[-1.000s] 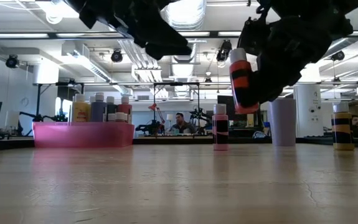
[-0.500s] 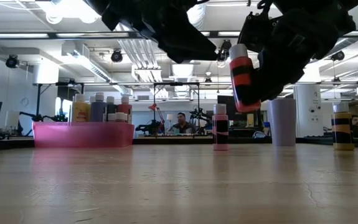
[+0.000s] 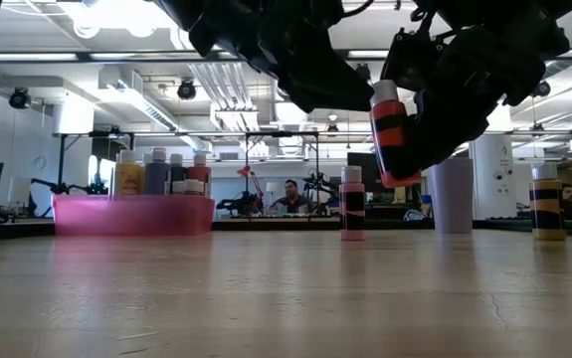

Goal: Pick & Place Paint Supplies
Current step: Put the small orange paint bottle into the pink bin

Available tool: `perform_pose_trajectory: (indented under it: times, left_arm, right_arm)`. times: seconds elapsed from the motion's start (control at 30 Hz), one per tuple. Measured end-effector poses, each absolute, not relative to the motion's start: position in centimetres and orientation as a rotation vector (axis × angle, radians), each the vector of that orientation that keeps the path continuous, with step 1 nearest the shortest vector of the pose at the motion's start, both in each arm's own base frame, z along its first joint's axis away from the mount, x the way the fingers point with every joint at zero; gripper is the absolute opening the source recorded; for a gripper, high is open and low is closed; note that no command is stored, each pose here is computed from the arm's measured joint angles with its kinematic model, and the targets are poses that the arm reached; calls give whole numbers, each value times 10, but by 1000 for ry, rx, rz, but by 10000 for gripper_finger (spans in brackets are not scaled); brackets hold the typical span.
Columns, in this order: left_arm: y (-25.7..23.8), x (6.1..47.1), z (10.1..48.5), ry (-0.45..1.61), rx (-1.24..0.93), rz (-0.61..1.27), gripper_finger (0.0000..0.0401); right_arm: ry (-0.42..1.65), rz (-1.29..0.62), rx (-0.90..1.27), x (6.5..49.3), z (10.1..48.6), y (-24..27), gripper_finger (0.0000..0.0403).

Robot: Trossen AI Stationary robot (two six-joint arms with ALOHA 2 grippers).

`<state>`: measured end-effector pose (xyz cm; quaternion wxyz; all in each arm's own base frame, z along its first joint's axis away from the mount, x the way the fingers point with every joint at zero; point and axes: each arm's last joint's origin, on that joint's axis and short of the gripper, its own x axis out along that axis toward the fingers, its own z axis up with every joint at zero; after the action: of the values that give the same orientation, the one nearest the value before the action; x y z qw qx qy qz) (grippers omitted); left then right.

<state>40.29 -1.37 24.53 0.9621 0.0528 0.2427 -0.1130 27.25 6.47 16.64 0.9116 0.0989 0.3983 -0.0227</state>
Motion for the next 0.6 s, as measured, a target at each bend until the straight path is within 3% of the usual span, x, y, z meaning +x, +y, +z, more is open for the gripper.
perform_pose_trajectory:
  times: [0.6]
  left_arm:
    - [-20,412,245,459,107,-266,197]
  right_arm:
    - [818,-46,205,273,167,65,127]
